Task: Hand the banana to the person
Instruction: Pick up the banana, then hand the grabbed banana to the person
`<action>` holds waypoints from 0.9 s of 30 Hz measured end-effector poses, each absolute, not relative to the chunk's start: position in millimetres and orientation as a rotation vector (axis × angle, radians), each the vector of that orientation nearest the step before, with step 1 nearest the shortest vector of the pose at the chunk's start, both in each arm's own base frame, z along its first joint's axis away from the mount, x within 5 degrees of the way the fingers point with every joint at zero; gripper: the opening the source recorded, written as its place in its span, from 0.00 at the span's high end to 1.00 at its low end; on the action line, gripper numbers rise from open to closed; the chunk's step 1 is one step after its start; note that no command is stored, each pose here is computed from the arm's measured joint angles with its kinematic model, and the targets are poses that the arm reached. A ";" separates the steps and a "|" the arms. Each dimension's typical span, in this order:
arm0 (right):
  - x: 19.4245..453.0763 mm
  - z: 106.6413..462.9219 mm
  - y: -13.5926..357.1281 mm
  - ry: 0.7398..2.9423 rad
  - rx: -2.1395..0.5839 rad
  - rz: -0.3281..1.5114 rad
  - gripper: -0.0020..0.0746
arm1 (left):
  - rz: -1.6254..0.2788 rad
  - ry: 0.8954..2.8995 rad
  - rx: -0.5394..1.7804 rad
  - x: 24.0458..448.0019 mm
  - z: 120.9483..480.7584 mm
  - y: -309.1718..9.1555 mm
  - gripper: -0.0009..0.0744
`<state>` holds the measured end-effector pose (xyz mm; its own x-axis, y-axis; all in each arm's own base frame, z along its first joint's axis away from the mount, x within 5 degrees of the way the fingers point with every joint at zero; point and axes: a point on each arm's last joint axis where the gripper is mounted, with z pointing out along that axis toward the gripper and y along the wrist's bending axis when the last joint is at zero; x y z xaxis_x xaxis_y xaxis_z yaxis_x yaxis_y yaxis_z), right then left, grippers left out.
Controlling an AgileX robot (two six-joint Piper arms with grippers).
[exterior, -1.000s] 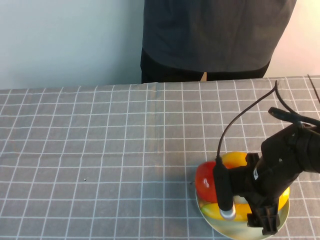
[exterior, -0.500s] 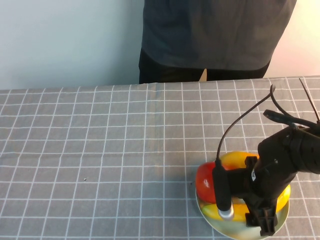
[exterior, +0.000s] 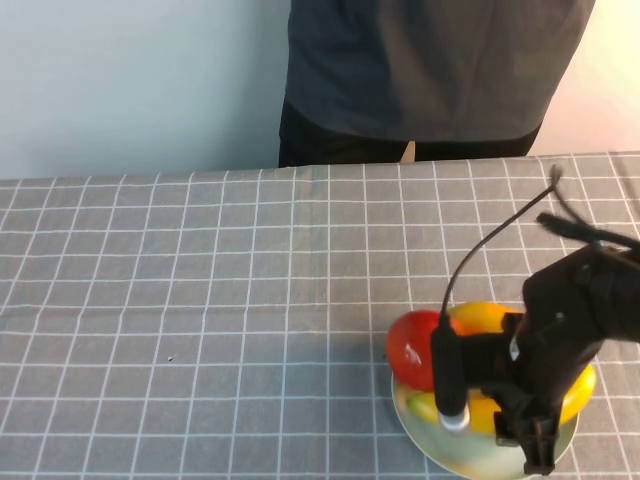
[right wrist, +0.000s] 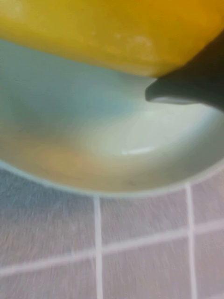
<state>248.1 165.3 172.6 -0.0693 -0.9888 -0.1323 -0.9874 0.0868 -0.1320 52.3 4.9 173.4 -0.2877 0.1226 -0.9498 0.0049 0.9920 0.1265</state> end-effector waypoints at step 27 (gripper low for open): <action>206.3 417.8 115.1 2.279 -1.069 -0.180 0.98 | 0.115 1.860 0.092 52.3 173.4 4.9 0.99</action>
